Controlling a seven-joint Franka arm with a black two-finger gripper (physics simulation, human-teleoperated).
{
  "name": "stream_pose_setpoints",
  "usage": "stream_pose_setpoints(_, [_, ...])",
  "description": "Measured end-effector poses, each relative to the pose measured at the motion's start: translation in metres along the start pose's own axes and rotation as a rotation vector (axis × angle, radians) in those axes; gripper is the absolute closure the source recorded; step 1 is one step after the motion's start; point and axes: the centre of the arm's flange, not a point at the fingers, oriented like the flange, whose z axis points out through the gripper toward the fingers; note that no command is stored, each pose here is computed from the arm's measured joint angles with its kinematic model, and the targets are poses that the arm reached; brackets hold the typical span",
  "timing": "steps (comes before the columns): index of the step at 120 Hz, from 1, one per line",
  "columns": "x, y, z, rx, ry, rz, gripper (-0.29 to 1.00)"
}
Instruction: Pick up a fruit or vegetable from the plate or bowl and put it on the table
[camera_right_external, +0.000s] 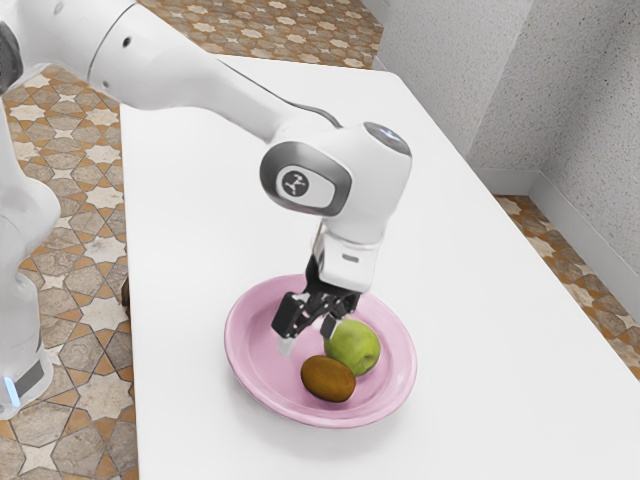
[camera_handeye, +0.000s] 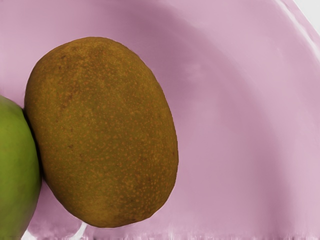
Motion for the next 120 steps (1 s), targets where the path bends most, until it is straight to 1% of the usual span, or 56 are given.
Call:
stream_pose_setpoints(21, [0.003, -0.007, 0.011, -0.006, -0.009, -0.001, 0.00])
stream_pose_setpoints(25, [0.005, -0.009, 0.014, -0.006, -0.011, -0.001, -0.01])
stream_pose_setpoints(41, [0.011, -0.012, 0.015, 0.002, -0.003, 0.006, -0.02])
stream_pose_setpoints(49, [0.022, -0.013, 0.016, 0.005, -0.001, 0.019, -0.06])
stream_pose_setpoints(52, [0.027, -0.012, 0.019, 0.001, -0.003, 0.028, -0.04])
stream_pose_setpoints(56, [0.034, -0.008, 0.022, -0.002, -0.006, 0.041, -0.10])
stream_pose_setpoints(58, [0.037, -0.005, 0.024, -0.005, -0.007, 0.049, -0.09])
stream_pose_setpoints(63, [0.043, 0.001, 0.029, -0.010, -0.012, 0.066, -0.11])
stream_pose_setpoints(71, [0.052, 0.005, 0.038, -0.021, -0.020, 0.082, -0.05])
stream_pose_setpoints(74, [0.055, 0.007, 0.041, -0.026, -0.023, 0.088, 0.04])
stream_pose_setpoints(81, [0.059, 0.009, 0.045, -0.030, -0.025, 0.096, 0.17])
stream_pose_setpoints(90, [0.057, 0.004, 0.043, -0.024, -0.020, 0.090, 0.39])
stream_pose_setpoints(98, [0.054, 0.001, 0.037, -0.011, -0.010, 0.084, 0.51])
stream_pose_setpoints(101, [0.053, 0.001, 0.033, -0.005, -0.003, 0.084, 0.52])
stream_pose_setpoints(112, [0.049, 0.002, 0.008, 0.019, 0.038, 0.084, 0.42])
stream_pose_setpoints(120, [0.043, 0.001, -0.014, 0.039, 0.073, 0.080, 0.40])
